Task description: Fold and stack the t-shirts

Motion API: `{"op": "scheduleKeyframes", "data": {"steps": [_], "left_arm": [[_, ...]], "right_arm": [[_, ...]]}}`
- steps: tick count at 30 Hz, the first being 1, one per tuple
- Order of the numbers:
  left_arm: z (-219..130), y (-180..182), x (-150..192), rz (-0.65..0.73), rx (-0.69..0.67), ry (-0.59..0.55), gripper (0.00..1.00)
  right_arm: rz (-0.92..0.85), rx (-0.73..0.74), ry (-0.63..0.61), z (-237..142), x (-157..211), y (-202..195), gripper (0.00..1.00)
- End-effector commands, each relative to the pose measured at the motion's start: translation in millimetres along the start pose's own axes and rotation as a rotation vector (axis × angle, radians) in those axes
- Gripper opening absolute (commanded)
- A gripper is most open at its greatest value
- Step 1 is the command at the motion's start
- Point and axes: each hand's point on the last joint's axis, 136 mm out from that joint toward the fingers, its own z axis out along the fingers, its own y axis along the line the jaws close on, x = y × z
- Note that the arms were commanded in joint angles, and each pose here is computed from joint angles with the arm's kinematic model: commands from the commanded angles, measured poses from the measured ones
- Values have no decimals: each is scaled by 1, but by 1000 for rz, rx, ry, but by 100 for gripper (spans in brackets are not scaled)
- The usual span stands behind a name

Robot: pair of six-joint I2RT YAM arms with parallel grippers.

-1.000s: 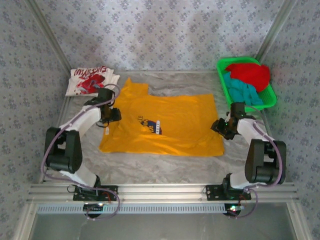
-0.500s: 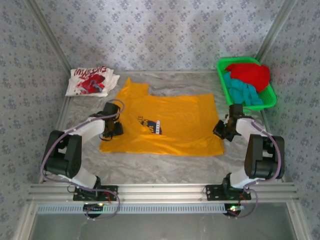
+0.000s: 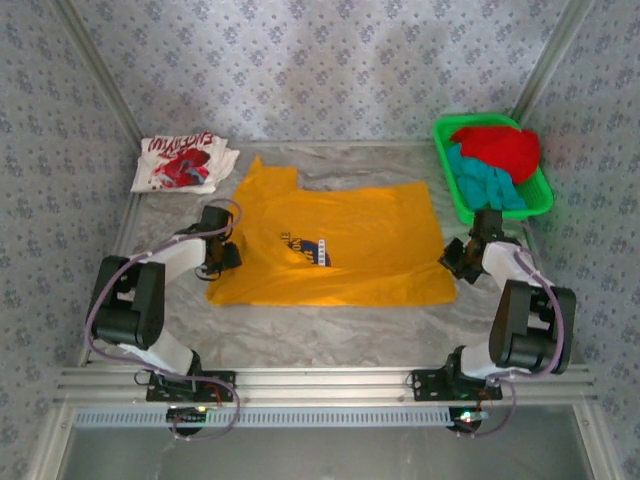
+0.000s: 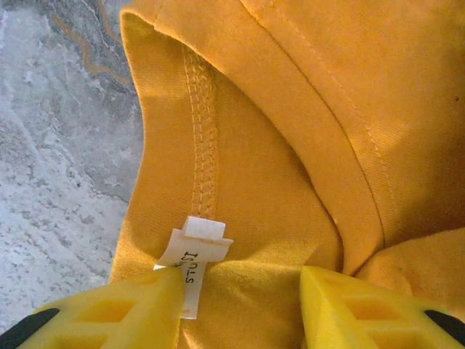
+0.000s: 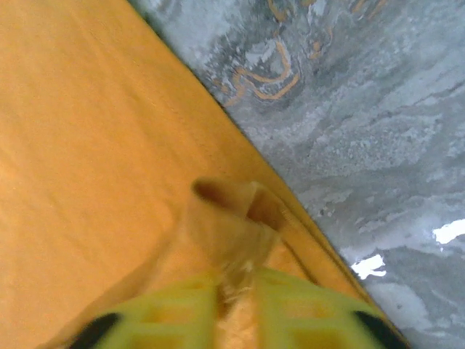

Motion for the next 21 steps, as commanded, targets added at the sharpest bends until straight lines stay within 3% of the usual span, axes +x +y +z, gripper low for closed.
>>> {"op": "scheduleKeyframes", "data": {"steps": [1,3,9,11,13,15,16,19,21], "left_arm": [[0,5,-1,-20,-18,-6,47],[-4,7,-4,-21,-25,-24,47],[-27,10,-17,-40,-34,-95,47],[-37,14,-24,-59,-45,-138,47],[-45,15,-28,-63,-46,-162,47],[-51,12,-32,-57,-43,-167,48],[-54,8,-35,-37,-36,-174,48],[-65,-31,-46,143,23,-212,54],[-69,-69,-45,297,103,-178,54]], "right_arm": [[-2,-41,-36,-3,-14,11,16],[-39,-47,-67,-11,-21,21,0],[-55,-17,-150,-31,-39,26,1],[-49,8,-154,-32,-38,22,12],[-36,39,-127,-28,-32,14,14],[-22,52,-110,-23,-28,8,33],[-18,57,-101,-21,-26,6,38],[-30,27,-103,-20,-25,13,39],[-91,-14,-142,-26,-27,29,39]]}}
